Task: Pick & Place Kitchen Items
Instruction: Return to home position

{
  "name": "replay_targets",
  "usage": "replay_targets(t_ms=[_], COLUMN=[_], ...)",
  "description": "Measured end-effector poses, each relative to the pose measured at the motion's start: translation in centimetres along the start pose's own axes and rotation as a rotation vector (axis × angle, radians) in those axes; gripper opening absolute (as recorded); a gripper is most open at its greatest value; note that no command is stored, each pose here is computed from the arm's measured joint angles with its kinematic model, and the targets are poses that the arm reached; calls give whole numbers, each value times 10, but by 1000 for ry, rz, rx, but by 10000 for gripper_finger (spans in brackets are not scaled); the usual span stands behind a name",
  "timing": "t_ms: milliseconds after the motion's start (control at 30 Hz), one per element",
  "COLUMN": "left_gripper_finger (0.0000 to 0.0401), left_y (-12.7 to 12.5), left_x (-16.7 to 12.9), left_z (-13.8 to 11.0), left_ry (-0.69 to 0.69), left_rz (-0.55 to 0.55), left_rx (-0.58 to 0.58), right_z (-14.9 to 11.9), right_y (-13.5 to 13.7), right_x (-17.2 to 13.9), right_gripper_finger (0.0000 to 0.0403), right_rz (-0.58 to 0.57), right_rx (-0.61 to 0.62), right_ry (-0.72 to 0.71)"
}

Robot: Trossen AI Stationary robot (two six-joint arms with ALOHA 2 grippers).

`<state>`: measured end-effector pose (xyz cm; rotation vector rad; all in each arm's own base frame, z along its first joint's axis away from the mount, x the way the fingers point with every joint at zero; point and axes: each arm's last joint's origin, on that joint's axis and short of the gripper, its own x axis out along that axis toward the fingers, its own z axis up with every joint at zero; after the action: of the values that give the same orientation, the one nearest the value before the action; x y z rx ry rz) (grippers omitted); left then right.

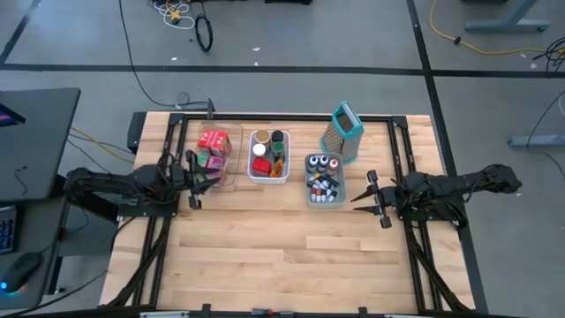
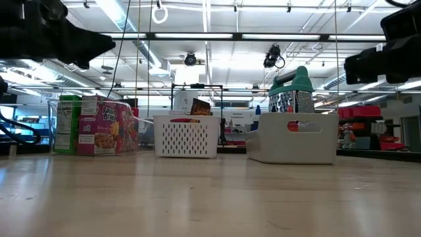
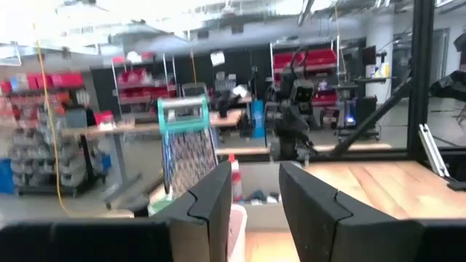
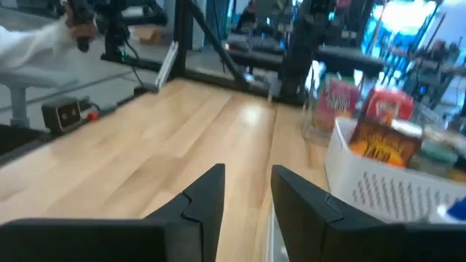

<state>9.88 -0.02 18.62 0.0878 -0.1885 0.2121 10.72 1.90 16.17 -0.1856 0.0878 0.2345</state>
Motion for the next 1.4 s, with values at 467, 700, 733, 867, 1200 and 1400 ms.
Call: replay_targets(t_ms=[467, 700, 733, 867, 1200, 1400], left_gripper_finger=[126, 126, 126, 126, 126, 126], left_y=[0, 0, 0, 0, 0, 0], left_x=[0, 0, 0, 0, 0, 0], left_z=[-9, -10, -9, -9, -10, -10], left_ry=[95, 96, 96, 96, 96, 96], left_rz=[12, 9, 9, 9, 9, 8], left_rx=[118, 197, 197, 197, 198, 198], right_z=[-6, -6, -6, -5, -5, -5], right_y=[-11, -13, -13, -13, -13, -13], right_x=[-1, -2, -2, -2, -2, -2], right_gripper_finger=[123, 123, 123, 123, 123, 123], right_rz=[-187, -255, -255, -255, -255, -255], right_rx=[-28, -32, -32, -32, -32, -32], right_ry=[72, 84, 84, 82, 81, 81])
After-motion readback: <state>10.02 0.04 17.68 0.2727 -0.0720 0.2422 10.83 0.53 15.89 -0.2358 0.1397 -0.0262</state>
